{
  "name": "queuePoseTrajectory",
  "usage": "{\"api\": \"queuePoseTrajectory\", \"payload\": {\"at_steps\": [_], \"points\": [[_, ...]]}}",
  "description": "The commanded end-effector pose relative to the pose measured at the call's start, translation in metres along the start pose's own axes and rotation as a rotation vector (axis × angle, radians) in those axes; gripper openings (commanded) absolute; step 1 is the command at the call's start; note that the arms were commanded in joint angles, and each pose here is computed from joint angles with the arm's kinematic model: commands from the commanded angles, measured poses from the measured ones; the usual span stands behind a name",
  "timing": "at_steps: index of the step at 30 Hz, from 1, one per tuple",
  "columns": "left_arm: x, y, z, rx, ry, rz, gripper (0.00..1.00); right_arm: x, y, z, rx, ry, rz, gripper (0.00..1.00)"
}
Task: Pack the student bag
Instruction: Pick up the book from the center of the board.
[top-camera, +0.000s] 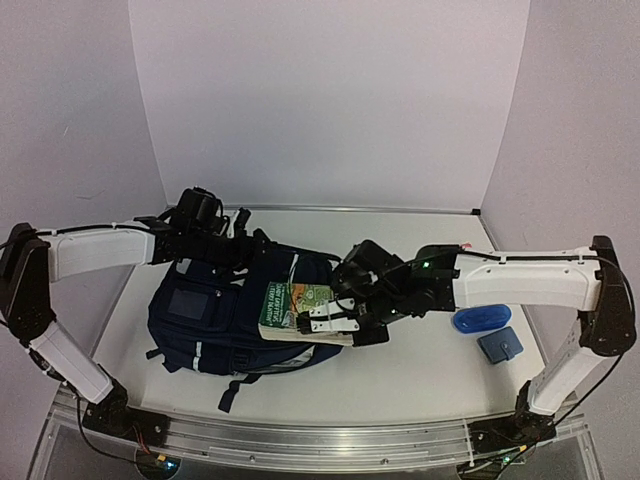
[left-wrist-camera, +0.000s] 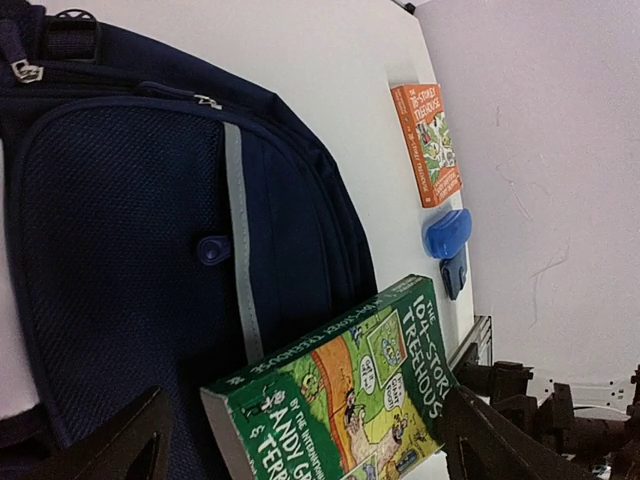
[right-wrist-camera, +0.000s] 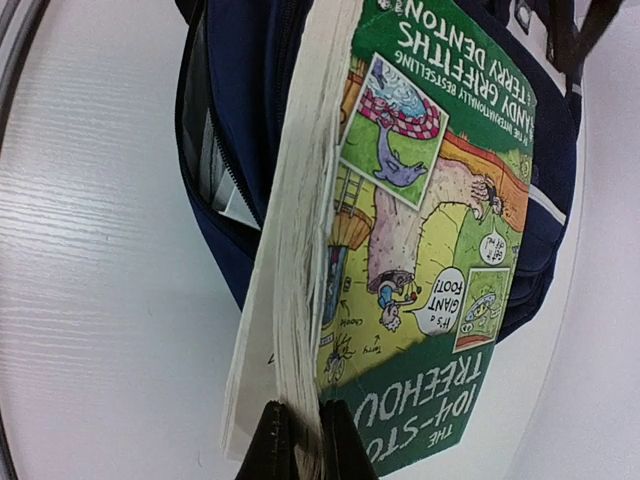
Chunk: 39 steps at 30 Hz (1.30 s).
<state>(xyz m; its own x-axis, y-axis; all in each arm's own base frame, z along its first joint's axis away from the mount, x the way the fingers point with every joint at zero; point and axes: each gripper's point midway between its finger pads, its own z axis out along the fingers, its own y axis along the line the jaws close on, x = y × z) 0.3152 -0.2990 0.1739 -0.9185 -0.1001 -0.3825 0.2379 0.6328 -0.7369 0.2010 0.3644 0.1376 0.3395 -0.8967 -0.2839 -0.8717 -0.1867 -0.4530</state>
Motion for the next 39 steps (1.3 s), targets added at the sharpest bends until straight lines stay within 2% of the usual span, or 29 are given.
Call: {"api": "queuePoseTrajectory", "payload": {"at_steps": [1,9,12,17,26,27,28,30,31,33,35,39], "points": [[-0.007,-0.020,0.011,0.079,0.054,0.053,0.92,-0.005,-0.018,-0.003,0.166,0.025,-0.101,0.00],[0.004,-0.012,0.032,0.099,0.163,0.074,0.93,0.006,-0.025,0.009,0.323,0.067,-0.193,0.00],[0.011,-0.014,0.041,0.143,0.227,0.064,0.89,0.006,-0.031,0.010,0.383,0.073,-0.211,0.00],[0.029,-0.034,0.041,0.237,0.304,0.101,0.74,0.005,-0.039,0.008,0.446,0.082,-0.239,0.00],[0.051,-0.075,0.021,0.363,0.367,0.189,0.36,0.001,-0.054,0.007,0.529,0.095,-0.253,0.00],[0.052,-0.076,0.019,0.365,0.364,0.191,0.31,-0.001,-0.057,0.004,0.540,0.093,-0.247,0.04],[0.051,-0.077,0.017,0.366,0.357,0.194,0.26,-0.002,-0.061,0.001,0.553,0.090,-0.235,0.12],[0.043,-0.080,0.011,0.354,0.302,0.204,0.14,-0.006,-0.071,-0.008,0.585,0.077,-0.189,0.41],[0.036,-0.080,0.007,0.340,0.267,0.206,0.05,-0.008,-0.077,-0.014,0.602,0.067,-0.159,0.54],[0.019,-0.082,-0.005,0.332,0.174,0.203,0.00,-0.010,-0.095,-0.030,0.643,0.025,-0.048,0.77],[-0.004,-0.093,-0.023,0.347,0.050,0.221,0.00,-0.007,-0.121,-0.054,0.683,-0.035,0.123,0.95],[-0.055,-0.119,-0.060,0.377,-0.226,0.241,0.00,0.009,-0.170,-0.103,0.617,-0.208,0.518,0.98]]}}
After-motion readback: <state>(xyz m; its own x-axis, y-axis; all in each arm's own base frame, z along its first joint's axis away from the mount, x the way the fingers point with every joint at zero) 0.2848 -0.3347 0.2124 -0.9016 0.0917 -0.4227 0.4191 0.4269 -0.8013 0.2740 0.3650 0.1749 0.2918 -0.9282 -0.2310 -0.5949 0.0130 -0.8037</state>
